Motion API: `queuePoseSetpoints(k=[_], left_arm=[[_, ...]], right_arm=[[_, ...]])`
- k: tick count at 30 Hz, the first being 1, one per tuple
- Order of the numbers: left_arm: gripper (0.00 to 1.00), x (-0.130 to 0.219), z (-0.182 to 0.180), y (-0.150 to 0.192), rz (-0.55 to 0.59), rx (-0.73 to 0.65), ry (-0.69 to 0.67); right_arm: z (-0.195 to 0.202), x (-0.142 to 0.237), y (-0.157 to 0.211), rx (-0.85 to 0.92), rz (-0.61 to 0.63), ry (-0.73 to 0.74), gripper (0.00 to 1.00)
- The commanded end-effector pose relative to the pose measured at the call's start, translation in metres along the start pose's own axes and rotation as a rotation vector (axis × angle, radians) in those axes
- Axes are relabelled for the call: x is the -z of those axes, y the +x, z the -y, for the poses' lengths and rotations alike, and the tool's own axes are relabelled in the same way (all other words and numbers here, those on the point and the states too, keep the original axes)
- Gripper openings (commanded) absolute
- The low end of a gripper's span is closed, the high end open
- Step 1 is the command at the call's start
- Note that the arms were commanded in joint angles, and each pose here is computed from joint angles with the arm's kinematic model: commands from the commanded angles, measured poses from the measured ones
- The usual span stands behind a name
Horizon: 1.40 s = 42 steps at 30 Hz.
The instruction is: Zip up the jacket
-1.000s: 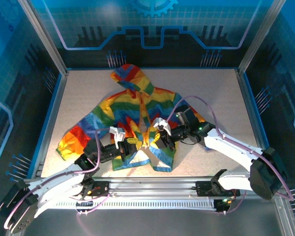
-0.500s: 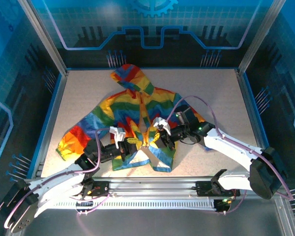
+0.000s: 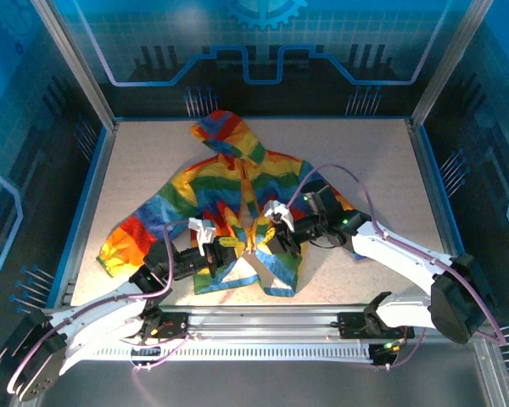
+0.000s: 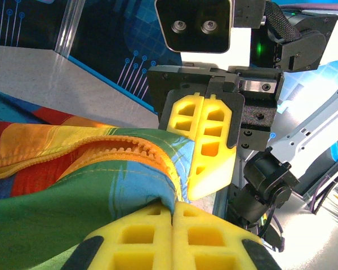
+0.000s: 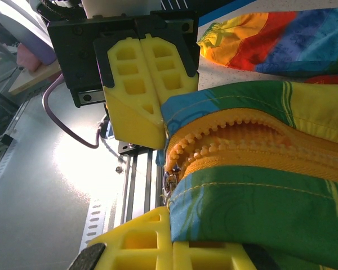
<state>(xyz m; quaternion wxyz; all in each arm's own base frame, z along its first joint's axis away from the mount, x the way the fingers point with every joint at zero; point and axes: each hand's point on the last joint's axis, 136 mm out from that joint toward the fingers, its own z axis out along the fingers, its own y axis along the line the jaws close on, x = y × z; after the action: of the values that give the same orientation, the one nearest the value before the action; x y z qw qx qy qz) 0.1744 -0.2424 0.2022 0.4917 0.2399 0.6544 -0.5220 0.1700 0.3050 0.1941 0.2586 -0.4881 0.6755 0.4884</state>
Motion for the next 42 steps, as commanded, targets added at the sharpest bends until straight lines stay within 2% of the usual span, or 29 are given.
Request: queuePoseSetpoints(k=[1,8,20,42], left_arm=[[0.0,0.0,0.003,-0.001,0.014,-0.034,0.01],[0.0,0.0,0.001,-0.001,0.018,-0.031,0.001],[0.0,0.005,-0.007,-0.019,0.102,-0.023,-0.069],[0.0,0.007,0.0,-0.012,0.086,-0.034,-0.021]], right_arm=[[0.0,0.004,-0.014,0.029,0.041,-0.003,0.0],[0.0,0.004,-0.014,0.02,0.043,-0.007,0.0],[0.001,0.002,-0.007,-0.002,0.029,-0.014,0.0],[-0.001,0.002,-0.022,0.0,0.087,-0.031,0.0]])
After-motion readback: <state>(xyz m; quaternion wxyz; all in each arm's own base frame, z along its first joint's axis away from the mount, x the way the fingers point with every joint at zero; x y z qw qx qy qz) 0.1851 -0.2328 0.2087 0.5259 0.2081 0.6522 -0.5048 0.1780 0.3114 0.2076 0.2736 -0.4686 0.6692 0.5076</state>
